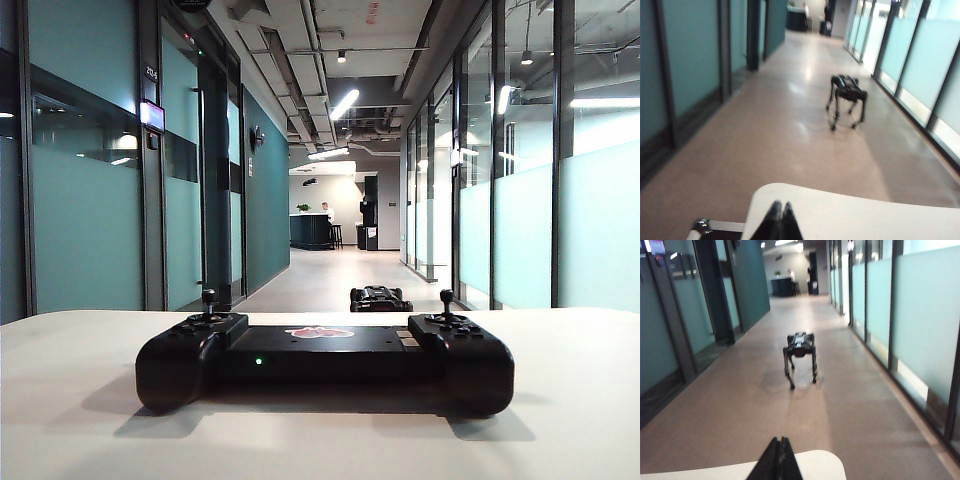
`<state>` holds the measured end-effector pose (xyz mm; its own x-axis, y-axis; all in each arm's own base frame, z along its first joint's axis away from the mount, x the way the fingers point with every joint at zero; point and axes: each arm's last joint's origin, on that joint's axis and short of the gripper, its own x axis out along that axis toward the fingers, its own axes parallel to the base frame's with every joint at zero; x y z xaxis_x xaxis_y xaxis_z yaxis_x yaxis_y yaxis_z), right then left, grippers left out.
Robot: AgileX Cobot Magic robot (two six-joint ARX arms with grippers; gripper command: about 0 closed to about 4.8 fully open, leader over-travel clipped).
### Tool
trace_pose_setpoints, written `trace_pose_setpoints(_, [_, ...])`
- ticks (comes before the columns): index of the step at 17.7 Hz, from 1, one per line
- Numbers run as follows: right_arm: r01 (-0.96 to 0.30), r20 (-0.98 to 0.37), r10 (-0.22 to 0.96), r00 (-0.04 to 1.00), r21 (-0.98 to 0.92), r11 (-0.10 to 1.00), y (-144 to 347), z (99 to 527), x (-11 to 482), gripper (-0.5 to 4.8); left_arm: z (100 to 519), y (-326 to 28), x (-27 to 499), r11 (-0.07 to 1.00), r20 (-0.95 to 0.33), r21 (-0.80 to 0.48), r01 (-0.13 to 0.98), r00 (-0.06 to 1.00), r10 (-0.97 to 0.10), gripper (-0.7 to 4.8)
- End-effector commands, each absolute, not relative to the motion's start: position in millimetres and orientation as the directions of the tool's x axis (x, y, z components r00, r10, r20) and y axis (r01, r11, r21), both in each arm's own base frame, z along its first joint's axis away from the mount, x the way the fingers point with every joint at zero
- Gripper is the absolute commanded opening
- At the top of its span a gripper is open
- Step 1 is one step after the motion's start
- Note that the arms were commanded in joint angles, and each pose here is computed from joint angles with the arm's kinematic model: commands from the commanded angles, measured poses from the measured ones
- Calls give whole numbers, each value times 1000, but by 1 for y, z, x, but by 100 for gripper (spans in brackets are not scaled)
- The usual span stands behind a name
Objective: Push the left joystick on the remote control sitting on the white table forward to make the robot dog walk in a straight line until it approaches the door.
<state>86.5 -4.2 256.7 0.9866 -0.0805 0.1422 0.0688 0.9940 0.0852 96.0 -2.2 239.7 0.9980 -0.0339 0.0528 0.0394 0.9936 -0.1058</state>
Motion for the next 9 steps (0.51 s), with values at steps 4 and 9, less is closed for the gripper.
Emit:
trace_pose_setpoints(4, [29,-30,-27,999,84,996,-3,302,106,-4,280,-9,125,978,-20,-146,146,988,-151,-5])
trace_pose_setpoints(9, [2,-267,37,963,147,989,5,336,128,-4,313,-33,153,943,-76,-155,293,949,-308,-5])
